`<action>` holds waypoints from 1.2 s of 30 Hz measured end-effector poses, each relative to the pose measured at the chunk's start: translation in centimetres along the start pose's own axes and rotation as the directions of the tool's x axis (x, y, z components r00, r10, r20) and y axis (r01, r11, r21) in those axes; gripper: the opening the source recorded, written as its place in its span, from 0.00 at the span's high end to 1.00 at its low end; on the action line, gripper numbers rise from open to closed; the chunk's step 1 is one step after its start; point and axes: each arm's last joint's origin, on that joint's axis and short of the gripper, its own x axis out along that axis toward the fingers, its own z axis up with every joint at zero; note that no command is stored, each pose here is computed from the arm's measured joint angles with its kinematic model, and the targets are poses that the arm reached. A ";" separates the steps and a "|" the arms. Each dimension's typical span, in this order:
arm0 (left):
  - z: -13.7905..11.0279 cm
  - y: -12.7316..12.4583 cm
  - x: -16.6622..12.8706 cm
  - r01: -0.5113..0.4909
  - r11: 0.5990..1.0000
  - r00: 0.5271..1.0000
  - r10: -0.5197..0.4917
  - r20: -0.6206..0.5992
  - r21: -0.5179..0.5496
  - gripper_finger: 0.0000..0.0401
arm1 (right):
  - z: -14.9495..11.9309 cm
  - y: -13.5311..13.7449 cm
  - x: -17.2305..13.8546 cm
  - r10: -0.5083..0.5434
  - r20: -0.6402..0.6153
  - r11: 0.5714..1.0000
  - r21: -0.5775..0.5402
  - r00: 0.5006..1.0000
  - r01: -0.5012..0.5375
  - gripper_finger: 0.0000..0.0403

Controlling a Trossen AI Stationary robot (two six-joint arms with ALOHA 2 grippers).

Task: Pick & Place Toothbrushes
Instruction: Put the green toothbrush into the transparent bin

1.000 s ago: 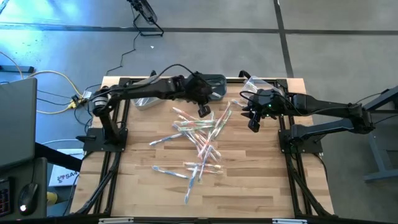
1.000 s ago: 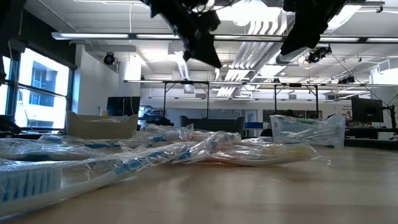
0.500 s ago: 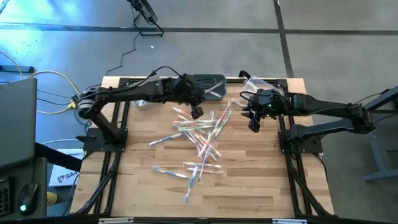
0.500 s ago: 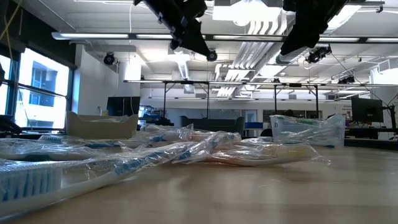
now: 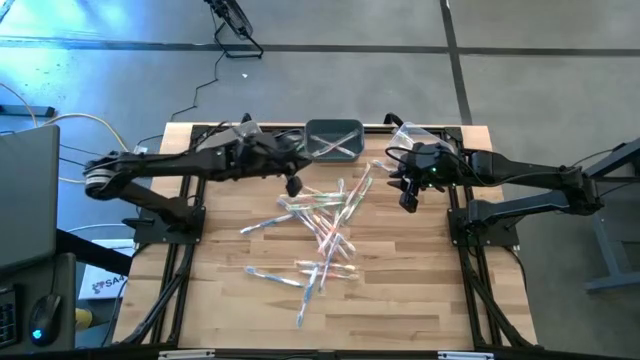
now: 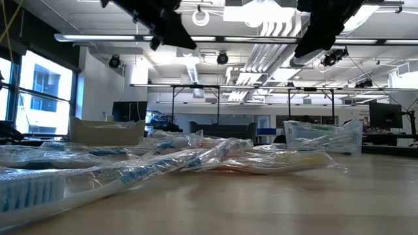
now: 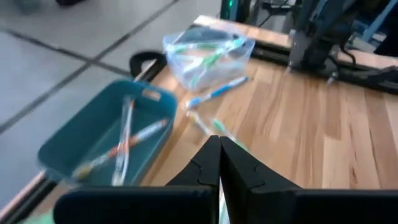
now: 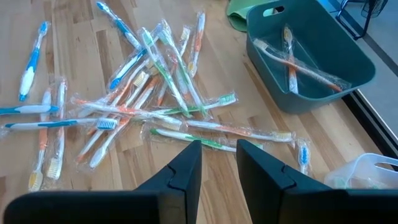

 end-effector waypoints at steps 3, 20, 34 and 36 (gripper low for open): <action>-0.5 0.3 -1.5 -0.012 1.000 0.999 0.013 0.035 -0.026 1.00 | 0.1 0.0 0.0 0.001 0.006 1.000 0.001 1.000 -0.001 0.77; -3.7 -1.5 -6.9 -0.058 0.998 0.990 0.060 0.128 -0.017 1.00 | 0.4 0.1 0.0 0.008 0.036 1.000 0.009 0.999 -0.009 0.77; -5.7 -3.0 -9.9 -0.021 1.000 0.991 0.020 0.131 0.008 1.00 | 0.4 0.1 0.0 0.015 0.035 1.000 0.011 0.999 -0.016 0.77; -5.7 -2.7 -10.4 -0.020 1.000 0.991 0.019 0.134 0.007 1.00 | 0.4 0.1 0.0 0.017 0.036 1.000 0.011 0.999 -0.018 0.77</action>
